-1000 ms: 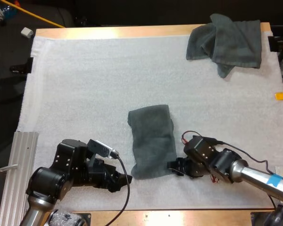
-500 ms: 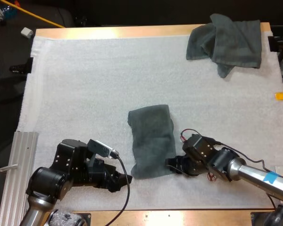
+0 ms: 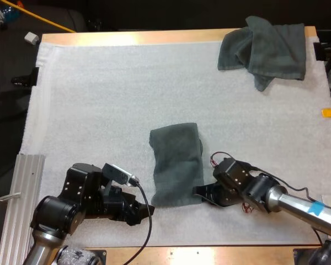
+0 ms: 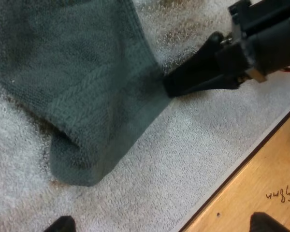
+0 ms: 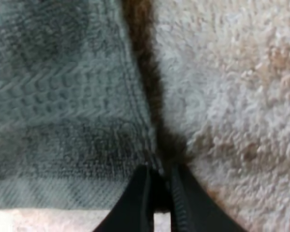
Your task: Pick towel from pile, fold and stack
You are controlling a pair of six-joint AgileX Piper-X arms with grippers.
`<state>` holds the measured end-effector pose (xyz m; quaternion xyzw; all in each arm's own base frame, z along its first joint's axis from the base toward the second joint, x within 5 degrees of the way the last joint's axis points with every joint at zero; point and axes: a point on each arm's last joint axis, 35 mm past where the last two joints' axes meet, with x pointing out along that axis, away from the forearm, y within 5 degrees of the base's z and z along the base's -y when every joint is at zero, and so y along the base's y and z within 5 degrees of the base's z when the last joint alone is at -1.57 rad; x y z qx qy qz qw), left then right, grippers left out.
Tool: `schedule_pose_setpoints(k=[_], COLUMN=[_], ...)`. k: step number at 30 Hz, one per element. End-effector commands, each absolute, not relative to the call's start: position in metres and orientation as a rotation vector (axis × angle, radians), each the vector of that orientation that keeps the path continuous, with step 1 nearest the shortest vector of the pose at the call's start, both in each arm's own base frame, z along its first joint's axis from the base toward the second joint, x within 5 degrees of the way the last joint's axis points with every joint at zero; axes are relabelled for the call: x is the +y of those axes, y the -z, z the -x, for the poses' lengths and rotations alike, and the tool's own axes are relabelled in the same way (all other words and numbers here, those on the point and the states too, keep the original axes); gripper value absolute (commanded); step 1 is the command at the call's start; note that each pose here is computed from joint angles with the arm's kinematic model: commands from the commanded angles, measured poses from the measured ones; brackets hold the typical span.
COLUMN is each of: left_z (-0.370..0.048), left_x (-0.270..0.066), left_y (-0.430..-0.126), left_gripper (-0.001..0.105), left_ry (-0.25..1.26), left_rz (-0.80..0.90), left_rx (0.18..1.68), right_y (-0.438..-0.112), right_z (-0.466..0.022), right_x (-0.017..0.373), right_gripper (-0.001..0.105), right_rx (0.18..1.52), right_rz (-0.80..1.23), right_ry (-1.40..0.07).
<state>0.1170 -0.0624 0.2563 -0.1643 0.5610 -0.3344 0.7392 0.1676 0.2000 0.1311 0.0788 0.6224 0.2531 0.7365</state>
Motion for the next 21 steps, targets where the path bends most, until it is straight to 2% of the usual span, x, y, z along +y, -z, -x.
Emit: schedule_pose_setpoints(k=[1,5,13,21], left_z=[-0.116,-0.117,-0.126,-0.144], left_x=[-0.063,-0.063,-0.066,-0.076], left_y=[-0.258,-0.257,-0.254,-0.237], left_gripper=[0.068,0.068,0.068,0.068], left_ry=[0.749,0.75,0.759,0.759], left_rz=[0.354,0.354,0.35,0.352], left_rx=[1.226,1.215,1.205,1.281], right_y=[-0.144,-0.156,-0.175,-0.179], right_z=[-0.164,-0.161,-0.148,-0.144], right_x=[0.193,0.189,0.167,0.162], right_gripper=[0.0,0.0,0.0,0.0], right_rx=[1.342,1.298,1.296,1.295], right_rz=[-0.146,-0.117,0.014,0.037], right_ry=[-0.565,-0.53,-0.447,-0.425])
